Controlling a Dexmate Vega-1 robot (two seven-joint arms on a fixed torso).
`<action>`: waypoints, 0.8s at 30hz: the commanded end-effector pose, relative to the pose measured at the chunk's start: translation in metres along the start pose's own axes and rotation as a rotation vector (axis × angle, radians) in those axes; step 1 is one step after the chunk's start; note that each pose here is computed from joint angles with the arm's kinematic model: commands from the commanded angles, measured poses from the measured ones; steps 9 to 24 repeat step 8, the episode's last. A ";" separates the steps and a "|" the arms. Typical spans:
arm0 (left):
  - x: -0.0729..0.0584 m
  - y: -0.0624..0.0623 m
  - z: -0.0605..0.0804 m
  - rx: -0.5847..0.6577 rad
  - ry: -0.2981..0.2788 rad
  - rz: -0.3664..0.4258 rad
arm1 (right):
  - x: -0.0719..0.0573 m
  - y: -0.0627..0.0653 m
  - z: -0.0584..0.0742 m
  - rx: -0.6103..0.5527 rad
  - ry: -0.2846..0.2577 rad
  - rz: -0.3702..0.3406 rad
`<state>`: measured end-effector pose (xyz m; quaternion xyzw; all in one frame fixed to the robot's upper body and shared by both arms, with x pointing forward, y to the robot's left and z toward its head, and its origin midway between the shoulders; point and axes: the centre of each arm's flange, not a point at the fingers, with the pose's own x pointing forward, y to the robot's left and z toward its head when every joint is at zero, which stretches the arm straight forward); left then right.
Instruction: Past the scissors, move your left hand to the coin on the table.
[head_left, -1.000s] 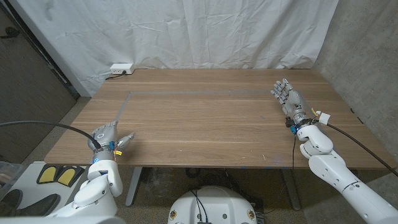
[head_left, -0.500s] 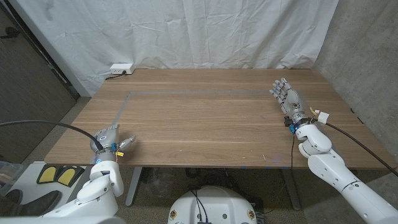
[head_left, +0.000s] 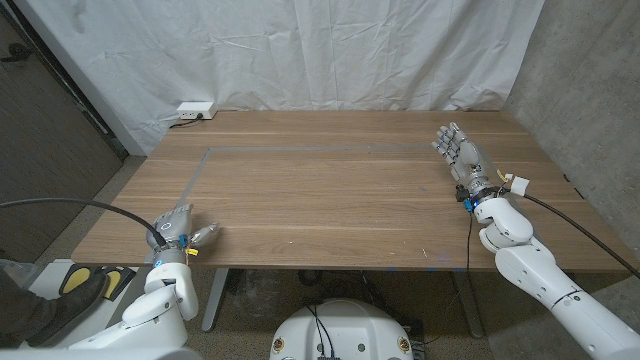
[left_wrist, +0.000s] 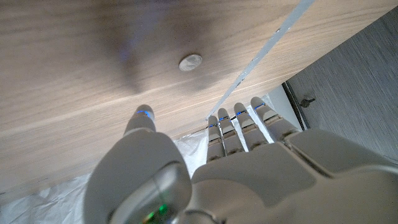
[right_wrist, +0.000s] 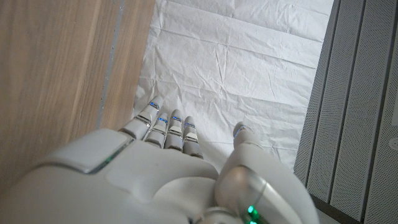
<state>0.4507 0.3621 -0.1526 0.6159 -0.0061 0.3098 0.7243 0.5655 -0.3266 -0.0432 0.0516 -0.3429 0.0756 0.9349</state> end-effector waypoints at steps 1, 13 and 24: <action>-0.002 0.003 -0.003 -0.009 0.002 0.007 | -0.001 0.004 0.000 0.005 -0.003 0.007; -0.001 0.009 -0.002 0.000 -0.001 0.014 | 0.000 0.001 -0.004 0.008 0.006 -0.002; -0.001 0.009 -0.002 0.000 -0.001 0.014 | 0.000 0.001 -0.004 0.008 0.006 -0.002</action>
